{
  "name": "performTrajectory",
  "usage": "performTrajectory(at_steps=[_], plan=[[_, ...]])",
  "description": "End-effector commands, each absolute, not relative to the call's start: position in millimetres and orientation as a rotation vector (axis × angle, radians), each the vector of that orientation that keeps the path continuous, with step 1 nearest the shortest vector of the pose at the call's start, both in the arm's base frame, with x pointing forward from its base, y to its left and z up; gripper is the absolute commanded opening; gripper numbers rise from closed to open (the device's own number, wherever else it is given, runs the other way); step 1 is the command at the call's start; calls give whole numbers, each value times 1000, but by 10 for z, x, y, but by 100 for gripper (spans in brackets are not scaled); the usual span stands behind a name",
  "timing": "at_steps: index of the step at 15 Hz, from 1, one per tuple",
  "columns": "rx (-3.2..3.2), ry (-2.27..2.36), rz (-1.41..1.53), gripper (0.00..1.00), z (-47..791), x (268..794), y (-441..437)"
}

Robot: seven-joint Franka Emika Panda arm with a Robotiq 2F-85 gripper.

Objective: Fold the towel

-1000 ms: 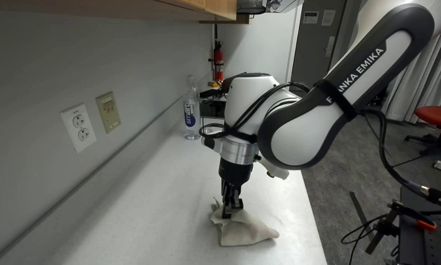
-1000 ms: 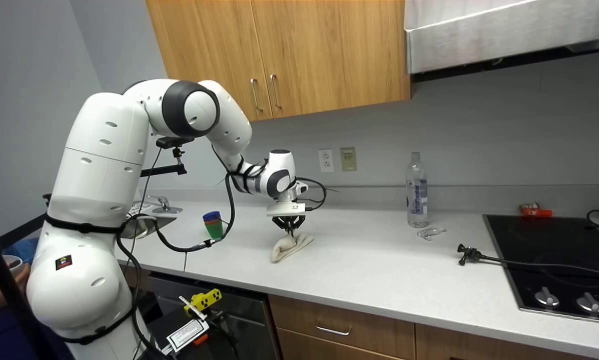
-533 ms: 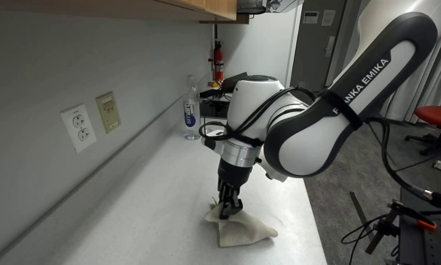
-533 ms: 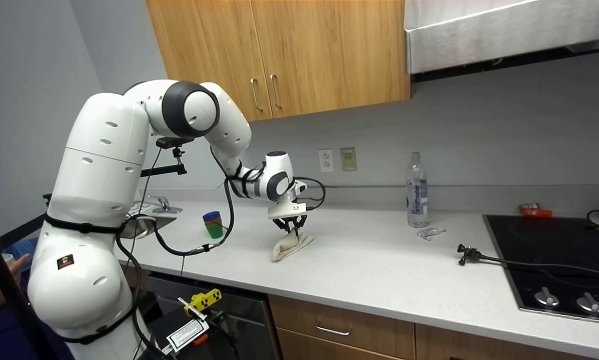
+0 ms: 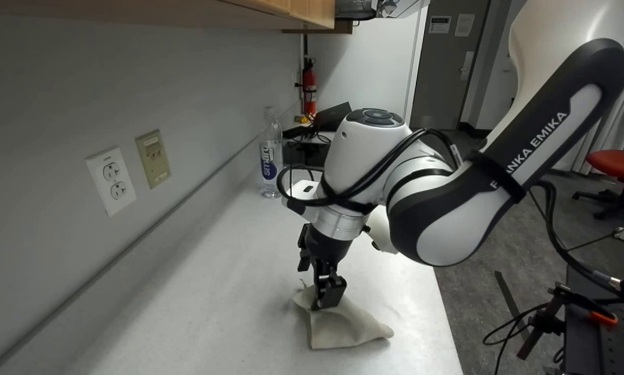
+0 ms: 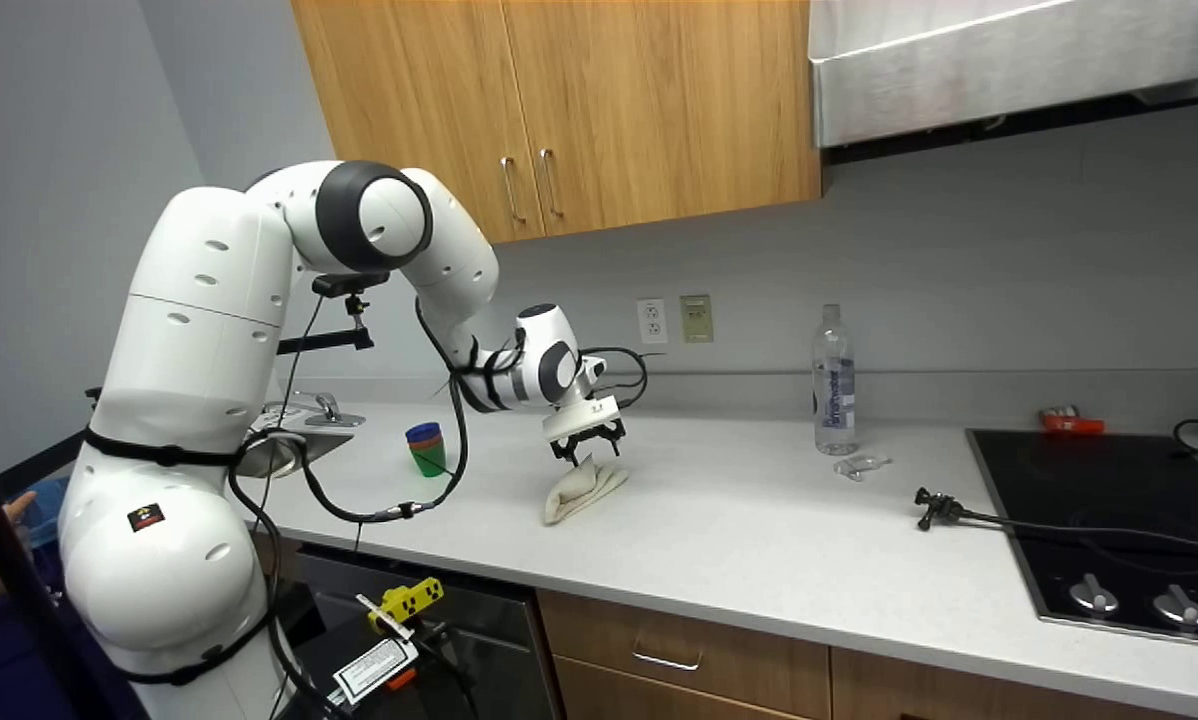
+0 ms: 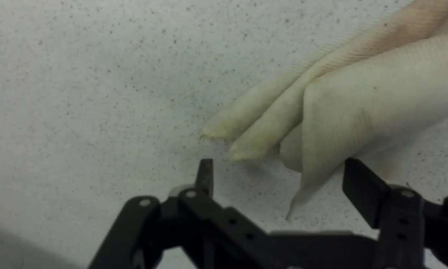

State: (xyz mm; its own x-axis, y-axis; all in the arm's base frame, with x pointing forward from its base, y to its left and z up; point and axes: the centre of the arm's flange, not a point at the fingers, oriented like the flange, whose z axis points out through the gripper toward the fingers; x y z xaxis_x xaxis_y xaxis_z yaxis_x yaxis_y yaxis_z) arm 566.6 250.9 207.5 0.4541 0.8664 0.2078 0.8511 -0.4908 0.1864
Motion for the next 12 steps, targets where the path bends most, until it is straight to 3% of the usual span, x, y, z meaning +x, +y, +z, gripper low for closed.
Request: performTrajectory(at_steps=[1, 6, 12], plan=[[2457, 1591, 522, 100, 2166, 5592, 2579], [2259, 1629, 652, 100, 2370, 5582, 2658], [2460, 1634, 505, 100, 2712, 5320, 2876]])
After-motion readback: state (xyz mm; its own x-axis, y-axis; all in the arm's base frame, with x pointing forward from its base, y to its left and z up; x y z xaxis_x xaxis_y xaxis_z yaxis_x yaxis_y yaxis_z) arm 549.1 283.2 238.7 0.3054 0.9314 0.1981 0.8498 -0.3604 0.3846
